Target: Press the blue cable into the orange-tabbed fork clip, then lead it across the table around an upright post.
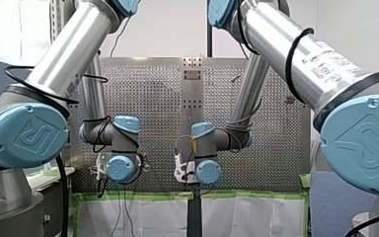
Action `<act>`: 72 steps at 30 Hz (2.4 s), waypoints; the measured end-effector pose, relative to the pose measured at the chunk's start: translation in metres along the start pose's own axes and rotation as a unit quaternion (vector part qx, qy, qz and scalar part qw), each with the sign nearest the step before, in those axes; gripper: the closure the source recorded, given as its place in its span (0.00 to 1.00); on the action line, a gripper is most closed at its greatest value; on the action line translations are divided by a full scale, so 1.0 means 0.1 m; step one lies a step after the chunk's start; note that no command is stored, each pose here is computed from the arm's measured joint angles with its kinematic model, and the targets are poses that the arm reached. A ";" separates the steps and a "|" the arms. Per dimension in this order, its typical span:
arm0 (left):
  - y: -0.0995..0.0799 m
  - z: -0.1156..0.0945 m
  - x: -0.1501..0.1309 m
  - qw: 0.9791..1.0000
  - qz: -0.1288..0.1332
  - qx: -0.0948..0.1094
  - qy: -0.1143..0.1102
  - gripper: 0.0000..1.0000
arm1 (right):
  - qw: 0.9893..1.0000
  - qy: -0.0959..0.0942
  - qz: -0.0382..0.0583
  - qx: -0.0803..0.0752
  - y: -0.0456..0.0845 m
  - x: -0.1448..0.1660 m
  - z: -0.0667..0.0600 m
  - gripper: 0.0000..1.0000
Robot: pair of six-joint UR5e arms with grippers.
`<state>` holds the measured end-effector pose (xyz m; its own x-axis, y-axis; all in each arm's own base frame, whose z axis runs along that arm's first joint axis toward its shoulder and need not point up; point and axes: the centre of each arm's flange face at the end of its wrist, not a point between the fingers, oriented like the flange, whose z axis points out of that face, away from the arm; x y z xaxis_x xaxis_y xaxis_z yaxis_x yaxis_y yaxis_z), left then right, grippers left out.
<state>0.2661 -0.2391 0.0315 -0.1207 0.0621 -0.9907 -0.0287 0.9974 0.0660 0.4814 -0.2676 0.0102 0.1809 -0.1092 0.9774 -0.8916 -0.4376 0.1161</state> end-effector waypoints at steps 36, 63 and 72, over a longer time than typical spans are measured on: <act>0.72 1.03 -0.25 0.998 -0.051 -0.010 -0.025 1.00 | 0.995 0.064 0.069 0.038 0.02 0.41 0.77 1.00; 1.07 1.91 0.19 0.995 -0.073 -0.060 -0.010 1.00 | 0.996 0.050 0.065 0.039 0.23 0.25 1.55 1.00; 1.01 2.18 0.44 0.994 -0.095 -0.057 -0.005 1.00 | 0.997 0.049 0.052 0.038 0.24 0.31 1.61 1.00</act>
<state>0.4743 -0.1275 -0.0311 -0.0935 -0.1261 -0.9876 -0.1622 0.9806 -0.1098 0.5328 -0.4255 0.0148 0.0455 -0.0717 0.9964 -0.8689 -0.4949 0.0041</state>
